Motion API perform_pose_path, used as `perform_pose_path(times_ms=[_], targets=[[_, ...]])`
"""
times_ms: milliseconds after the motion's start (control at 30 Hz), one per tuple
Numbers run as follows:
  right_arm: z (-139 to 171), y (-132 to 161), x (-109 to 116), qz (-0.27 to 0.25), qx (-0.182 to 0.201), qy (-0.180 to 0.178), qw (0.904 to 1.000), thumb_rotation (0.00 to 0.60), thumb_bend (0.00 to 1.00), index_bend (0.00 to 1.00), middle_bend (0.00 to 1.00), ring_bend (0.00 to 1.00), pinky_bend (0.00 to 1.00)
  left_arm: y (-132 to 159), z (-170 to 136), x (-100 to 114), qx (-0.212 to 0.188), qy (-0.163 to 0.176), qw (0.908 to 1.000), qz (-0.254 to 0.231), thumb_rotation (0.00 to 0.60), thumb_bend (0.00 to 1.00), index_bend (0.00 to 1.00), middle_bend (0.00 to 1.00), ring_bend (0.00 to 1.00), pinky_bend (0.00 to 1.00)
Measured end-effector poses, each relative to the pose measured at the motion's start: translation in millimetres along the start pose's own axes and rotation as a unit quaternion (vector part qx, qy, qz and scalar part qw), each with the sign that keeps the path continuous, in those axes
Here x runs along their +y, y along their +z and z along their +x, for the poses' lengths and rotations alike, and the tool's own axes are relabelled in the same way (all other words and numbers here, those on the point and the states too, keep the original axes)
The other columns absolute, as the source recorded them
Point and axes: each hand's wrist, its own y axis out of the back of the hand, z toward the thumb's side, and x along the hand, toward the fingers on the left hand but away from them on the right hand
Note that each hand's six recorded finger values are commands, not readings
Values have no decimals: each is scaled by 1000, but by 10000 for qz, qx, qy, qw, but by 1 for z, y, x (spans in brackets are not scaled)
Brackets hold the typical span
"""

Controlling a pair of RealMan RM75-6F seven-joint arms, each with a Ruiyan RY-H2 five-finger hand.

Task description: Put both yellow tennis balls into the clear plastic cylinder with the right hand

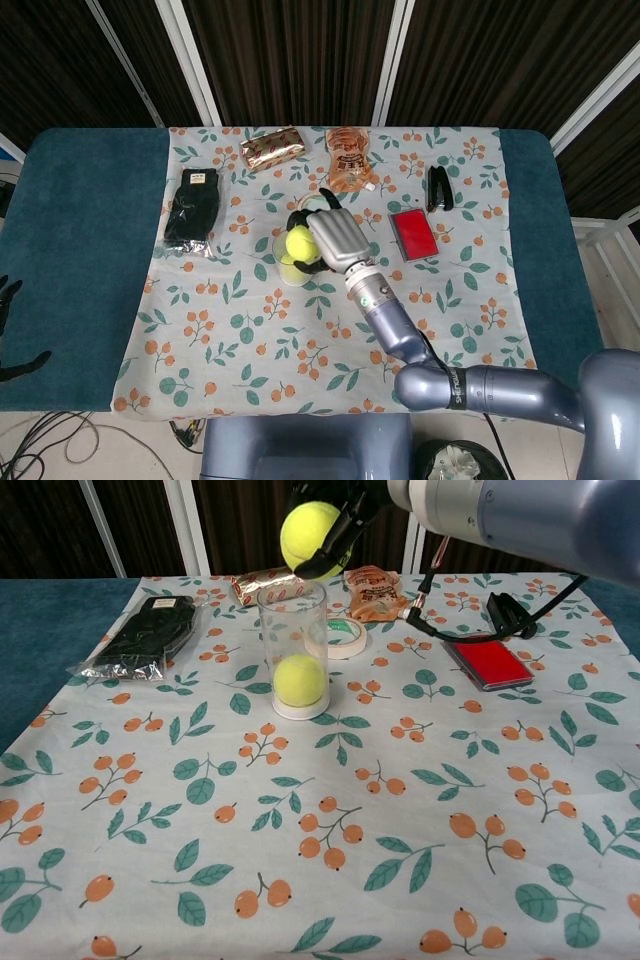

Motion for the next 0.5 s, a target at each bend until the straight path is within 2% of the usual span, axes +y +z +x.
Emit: perform_pose_path(times_ms=[233, 400, 500], targets=[[-8, 9, -12, 35, 36, 102, 9999, 600, 484, 486, 377, 492, 0, -1, 1, -1, 17, -20, 10000, 2, 600, 13, 107, 4, 0, 5], [-13, 13, -18, 43, -11, 192, 9998, 600, 483, 453, 308, 371, 0, 0, 1, 0, 7, -17, 10000, -6, 600, 13, 107, 4, 0, 5], [-16, 14, -21, -7, -70, 241, 9997, 600, 448, 411, 251, 282, 0, -1, 1, 1, 22, -3, 10000, -20, 600, 13, 107, 4, 0, 5]])
